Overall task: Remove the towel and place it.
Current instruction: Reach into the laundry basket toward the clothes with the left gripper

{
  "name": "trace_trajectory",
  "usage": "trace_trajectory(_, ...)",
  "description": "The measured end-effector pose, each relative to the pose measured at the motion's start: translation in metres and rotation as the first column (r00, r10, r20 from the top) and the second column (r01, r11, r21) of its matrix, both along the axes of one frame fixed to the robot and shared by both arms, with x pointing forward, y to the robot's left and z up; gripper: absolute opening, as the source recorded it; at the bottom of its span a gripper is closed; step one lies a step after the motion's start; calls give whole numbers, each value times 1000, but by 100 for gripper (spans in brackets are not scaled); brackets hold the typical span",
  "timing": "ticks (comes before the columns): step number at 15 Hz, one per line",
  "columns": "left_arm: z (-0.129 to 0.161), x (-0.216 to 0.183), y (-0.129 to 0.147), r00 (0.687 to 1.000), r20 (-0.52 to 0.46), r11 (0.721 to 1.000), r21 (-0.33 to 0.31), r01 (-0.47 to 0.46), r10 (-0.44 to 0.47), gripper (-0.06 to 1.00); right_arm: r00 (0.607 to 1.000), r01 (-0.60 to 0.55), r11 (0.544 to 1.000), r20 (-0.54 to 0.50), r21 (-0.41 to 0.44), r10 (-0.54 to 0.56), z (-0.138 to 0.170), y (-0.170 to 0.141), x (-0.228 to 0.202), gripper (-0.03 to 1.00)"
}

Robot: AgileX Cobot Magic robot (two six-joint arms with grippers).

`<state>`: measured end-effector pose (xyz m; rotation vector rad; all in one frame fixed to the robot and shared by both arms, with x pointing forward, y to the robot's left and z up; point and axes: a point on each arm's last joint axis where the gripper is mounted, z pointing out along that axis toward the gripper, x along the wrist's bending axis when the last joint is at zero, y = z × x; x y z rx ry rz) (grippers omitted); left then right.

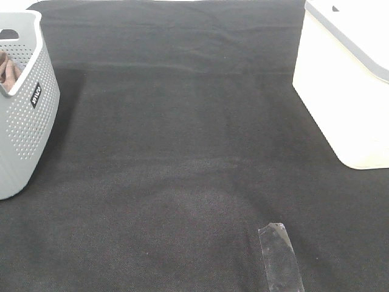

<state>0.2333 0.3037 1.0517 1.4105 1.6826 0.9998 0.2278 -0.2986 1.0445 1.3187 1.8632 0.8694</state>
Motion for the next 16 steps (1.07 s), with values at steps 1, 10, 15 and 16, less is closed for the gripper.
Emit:
trace_trajectory(1, 0, 0, 0, 1000, 0, 1000, 0, 0, 0, 99, 1000, 0, 1000, 0, 0, 0, 0, 0, 0, 75)
trace_trajectory(10, 0, 0, 0, 1000, 0, 1000, 0, 0, 0, 99, 1000, 0, 1000, 0, 0, 0, 0, 0, 0, 75)
trace_trajectory(15, 0, 0, 0, 1000, 0, 1000, 3, 1, -1, 99, 1000, 0, 1000, 0, 0, 0, 0, 0, 0, 75)
trace_trajectory(16, 0, 0, 0, 1000, -1, 1000, 11, 4, -4, 99, 1000, 0, 1000, 0, 0, 0, 0, 0, 0, 75)
